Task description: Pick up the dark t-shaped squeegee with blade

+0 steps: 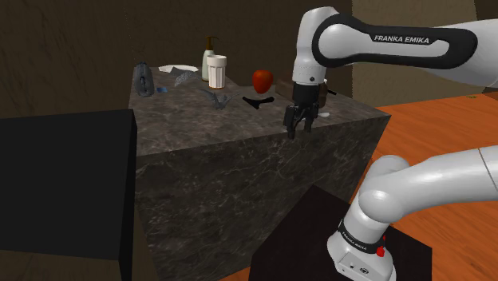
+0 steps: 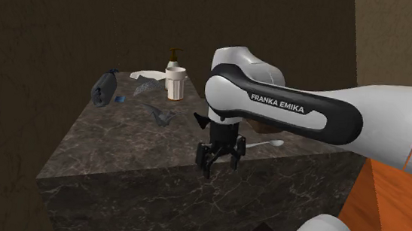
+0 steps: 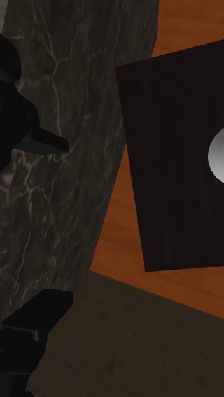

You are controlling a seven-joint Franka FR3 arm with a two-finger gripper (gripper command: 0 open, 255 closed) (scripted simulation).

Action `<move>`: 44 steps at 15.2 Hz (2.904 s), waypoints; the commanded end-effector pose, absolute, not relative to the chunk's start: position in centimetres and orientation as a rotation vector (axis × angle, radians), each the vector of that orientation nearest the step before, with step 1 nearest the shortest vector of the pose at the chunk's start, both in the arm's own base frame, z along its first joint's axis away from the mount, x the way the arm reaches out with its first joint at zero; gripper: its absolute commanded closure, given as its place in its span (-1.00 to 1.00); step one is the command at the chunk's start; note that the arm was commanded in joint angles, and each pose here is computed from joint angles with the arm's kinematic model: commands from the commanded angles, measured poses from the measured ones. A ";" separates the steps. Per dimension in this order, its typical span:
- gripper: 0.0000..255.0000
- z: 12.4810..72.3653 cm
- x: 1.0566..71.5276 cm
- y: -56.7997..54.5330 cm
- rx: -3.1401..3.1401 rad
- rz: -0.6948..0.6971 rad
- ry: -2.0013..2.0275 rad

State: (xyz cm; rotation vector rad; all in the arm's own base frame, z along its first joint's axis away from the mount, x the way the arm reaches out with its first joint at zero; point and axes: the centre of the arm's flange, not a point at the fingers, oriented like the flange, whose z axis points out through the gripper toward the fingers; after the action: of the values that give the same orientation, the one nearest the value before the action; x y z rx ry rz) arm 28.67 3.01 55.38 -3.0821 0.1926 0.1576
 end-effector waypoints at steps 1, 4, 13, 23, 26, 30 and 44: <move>-1.00 55.4 28.7 3.0 -3.082 0.158 0.193; -1.00 55.1 31.8 0.9 -3.092 0.144 0.166; -1.00 54.6 41.4 -5.1 -3.122 0.102 0.085; -1.00 54.5 52.4 -11.1 -3.151 0.054 -0.006; -1.00 54.6 55.8 -12.8 -3.159 0.039 -0.033; -1.00 54.7 60.3 -15.0 -3.170 0.020 -0.070; -1.00 50.9 65.0 -17.0 -3.180 0.000 -0.108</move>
State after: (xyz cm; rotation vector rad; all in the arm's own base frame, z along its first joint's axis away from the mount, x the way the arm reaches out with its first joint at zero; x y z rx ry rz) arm 64.97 -17.06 51.10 -3.1794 -0.1082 0.0009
